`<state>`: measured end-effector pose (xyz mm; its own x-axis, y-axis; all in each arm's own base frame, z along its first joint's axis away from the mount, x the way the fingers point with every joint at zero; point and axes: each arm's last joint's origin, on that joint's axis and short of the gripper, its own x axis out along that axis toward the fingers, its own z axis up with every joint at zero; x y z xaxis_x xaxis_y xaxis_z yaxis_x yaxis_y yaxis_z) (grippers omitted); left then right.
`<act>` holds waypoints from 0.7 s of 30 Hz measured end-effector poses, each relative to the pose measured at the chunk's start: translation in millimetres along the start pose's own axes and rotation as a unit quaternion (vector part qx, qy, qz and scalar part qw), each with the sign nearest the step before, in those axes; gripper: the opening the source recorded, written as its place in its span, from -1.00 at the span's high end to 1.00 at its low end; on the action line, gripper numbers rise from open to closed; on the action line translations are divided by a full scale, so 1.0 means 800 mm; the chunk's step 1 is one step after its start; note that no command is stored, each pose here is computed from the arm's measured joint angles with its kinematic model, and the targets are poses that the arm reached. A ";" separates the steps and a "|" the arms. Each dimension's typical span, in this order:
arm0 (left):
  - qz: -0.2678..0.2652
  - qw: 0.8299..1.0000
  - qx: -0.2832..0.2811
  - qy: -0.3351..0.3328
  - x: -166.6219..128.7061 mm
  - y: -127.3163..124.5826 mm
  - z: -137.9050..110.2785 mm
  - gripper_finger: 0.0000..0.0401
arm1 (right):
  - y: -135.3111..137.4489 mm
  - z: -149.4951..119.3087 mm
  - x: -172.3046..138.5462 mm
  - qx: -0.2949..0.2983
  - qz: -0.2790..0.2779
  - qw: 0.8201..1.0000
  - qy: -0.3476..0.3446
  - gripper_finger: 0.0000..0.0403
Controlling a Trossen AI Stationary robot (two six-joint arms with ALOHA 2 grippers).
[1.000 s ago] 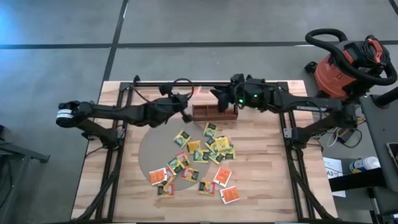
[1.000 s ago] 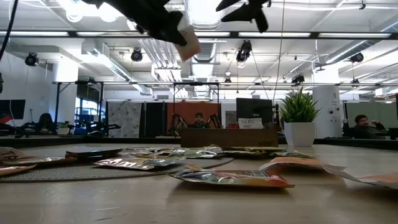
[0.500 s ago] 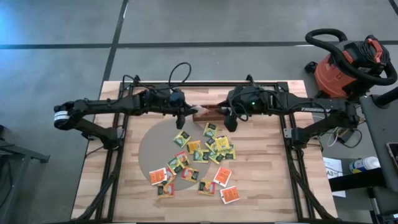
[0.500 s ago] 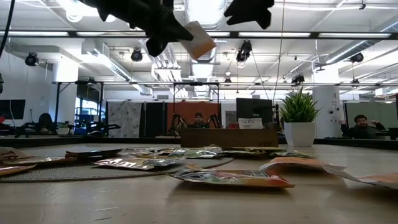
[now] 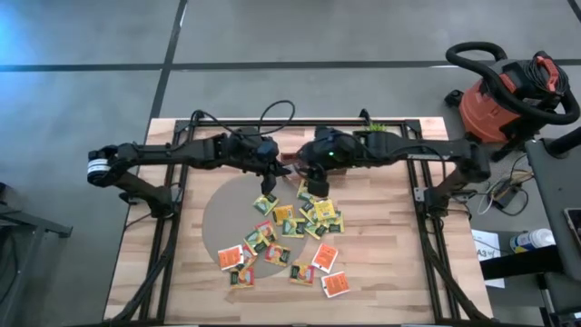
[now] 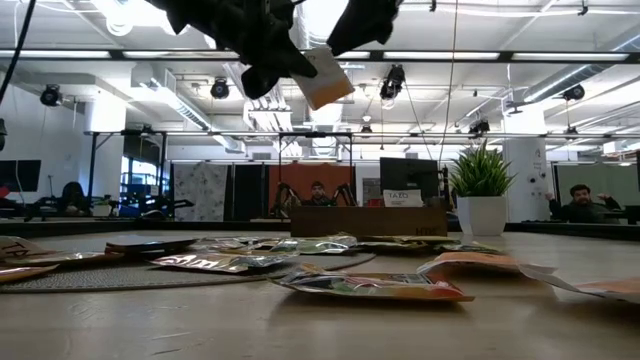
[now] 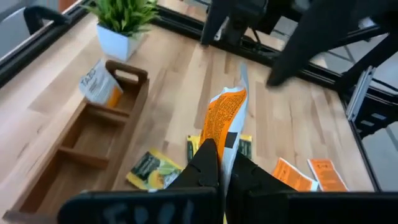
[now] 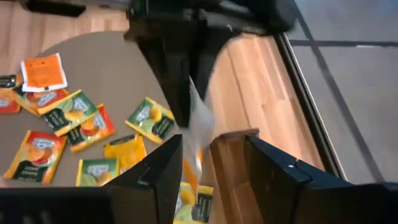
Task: Pick & Place Tea
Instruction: Put the orange tea sachet into the right compartment of the wooden organizer
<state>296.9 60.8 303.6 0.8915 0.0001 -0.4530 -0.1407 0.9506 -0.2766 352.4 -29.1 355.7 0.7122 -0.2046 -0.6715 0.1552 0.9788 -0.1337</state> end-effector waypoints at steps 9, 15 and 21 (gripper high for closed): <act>0.001 1.000 0.000 0.012 0.003 -0.002 -0.006 1.00 | 0.003 0.016 0.020 -0.035 0.007 0.999 0.030 0.12; 0.000 1.000 0.002 0.011 0.003 -0.003 -0.006 1.00 | 0.005 0.017 0.025 -0.040 0.031 0.998 0.032 0.20; 0.000 1.000 0.002 0.011 0.003 -0.003 -0.006 1.00 | 0.004 0.014 0.033 -0.041 0.031 0.998 0.044 0.39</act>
<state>297.3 56.9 299.0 0.8813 -0.0066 -0.4725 -0.1394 0.9518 -0.2732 379.8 -31.6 345.7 0.6557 -0.1458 -0.7408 0.0540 0.9877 -0.1466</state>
